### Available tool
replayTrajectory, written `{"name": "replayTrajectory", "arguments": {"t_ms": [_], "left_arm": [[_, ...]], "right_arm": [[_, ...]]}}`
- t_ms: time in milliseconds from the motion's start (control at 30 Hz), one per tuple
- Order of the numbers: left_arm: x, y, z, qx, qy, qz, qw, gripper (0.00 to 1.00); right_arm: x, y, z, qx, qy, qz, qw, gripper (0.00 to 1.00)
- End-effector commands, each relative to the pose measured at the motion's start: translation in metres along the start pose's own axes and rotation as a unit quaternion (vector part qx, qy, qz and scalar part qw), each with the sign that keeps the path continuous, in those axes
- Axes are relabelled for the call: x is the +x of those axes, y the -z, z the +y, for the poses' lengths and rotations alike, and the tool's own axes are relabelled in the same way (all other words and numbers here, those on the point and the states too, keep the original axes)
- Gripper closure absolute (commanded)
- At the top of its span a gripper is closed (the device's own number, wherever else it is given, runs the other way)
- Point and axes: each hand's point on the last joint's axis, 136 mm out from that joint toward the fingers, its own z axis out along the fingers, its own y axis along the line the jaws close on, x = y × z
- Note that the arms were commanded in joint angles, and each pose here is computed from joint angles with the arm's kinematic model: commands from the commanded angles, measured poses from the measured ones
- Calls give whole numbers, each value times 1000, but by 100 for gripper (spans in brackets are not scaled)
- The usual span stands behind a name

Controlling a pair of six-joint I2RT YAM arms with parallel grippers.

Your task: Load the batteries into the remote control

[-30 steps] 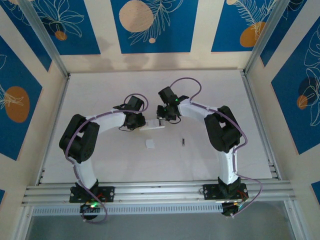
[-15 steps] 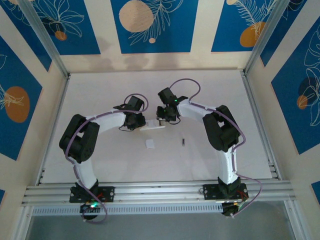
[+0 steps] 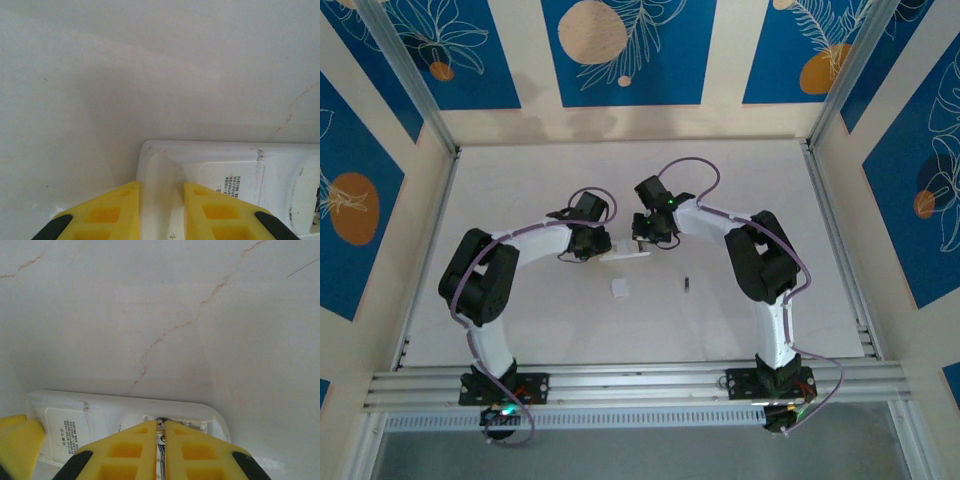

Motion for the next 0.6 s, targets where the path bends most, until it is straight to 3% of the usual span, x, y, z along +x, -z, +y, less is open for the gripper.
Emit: {"name": "replayTrajectory", "arguments": {"t_ms": [0, 567], "left_arm": [[40, -11, -16, 21, -20, 65, 997, 77], [43, -10, -17, 20, -23, 64, 997, 77]], "right_arm": [[28, -13, -17, 33, 9, 37, 999, 87], [48, -16, -25, 38, 2, 46, 998, 87]]}}
